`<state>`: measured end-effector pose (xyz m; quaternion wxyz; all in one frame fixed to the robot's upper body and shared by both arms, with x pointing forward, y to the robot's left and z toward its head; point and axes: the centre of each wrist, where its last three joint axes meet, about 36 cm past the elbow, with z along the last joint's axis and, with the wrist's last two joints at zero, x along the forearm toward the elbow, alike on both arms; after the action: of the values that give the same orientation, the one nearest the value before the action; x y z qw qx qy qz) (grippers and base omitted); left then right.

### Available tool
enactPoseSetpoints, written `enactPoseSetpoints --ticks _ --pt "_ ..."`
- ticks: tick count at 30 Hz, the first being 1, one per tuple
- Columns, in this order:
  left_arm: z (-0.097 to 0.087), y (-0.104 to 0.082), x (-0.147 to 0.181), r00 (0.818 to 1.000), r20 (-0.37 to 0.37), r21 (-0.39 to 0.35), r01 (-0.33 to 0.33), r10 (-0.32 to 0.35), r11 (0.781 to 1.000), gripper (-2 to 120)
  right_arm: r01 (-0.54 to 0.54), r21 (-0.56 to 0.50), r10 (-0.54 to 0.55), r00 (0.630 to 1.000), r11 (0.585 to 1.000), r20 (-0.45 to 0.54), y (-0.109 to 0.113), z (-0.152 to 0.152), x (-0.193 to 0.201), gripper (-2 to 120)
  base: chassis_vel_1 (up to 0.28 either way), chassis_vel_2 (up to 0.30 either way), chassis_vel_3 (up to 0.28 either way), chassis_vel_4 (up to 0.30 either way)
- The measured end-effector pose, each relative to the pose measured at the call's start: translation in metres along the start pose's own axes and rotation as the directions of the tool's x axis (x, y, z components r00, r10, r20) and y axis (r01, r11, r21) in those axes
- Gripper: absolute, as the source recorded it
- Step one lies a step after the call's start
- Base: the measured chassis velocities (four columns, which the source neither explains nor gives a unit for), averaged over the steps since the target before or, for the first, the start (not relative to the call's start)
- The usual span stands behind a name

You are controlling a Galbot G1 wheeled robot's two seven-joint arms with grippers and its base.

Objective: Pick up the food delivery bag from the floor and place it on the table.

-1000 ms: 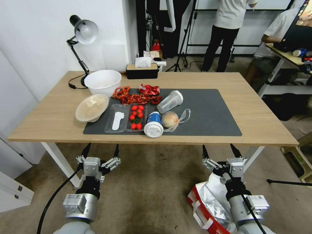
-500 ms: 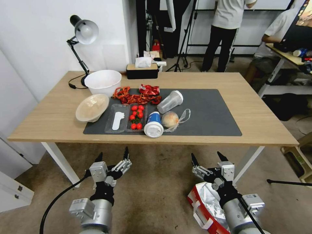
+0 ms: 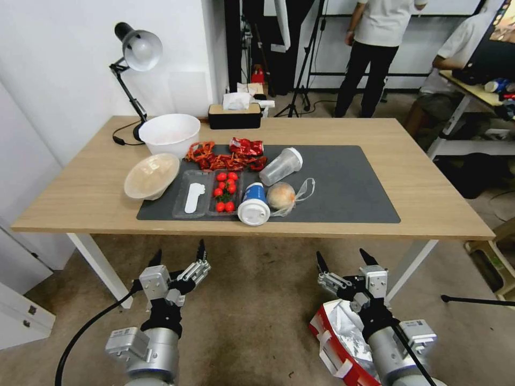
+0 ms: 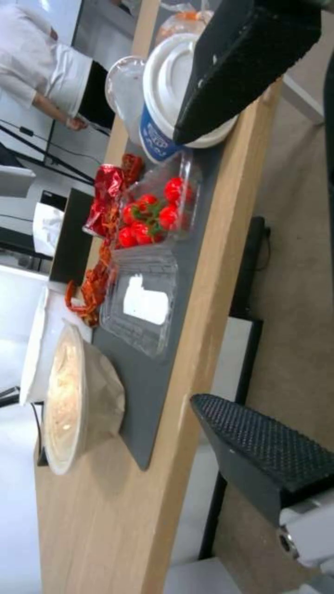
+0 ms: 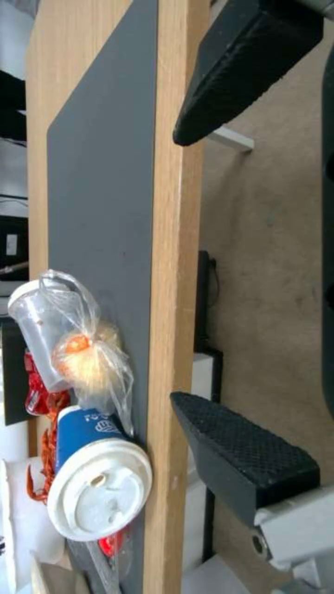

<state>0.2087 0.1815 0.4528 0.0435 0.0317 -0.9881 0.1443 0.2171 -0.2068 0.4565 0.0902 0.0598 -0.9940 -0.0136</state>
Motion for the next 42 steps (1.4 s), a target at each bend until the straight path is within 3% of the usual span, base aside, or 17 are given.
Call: enactPoseSetpoints --ticks 42 --pt "0.011 0.004 0.002 0.999 0.003 -0.056 0.036 -0.036 0.998 100 0.025 -0.013 -0.025 1.0 1.0 0.012 -0.004 0.01 -0.004 100 0.0 0.0 0.0 0.0"
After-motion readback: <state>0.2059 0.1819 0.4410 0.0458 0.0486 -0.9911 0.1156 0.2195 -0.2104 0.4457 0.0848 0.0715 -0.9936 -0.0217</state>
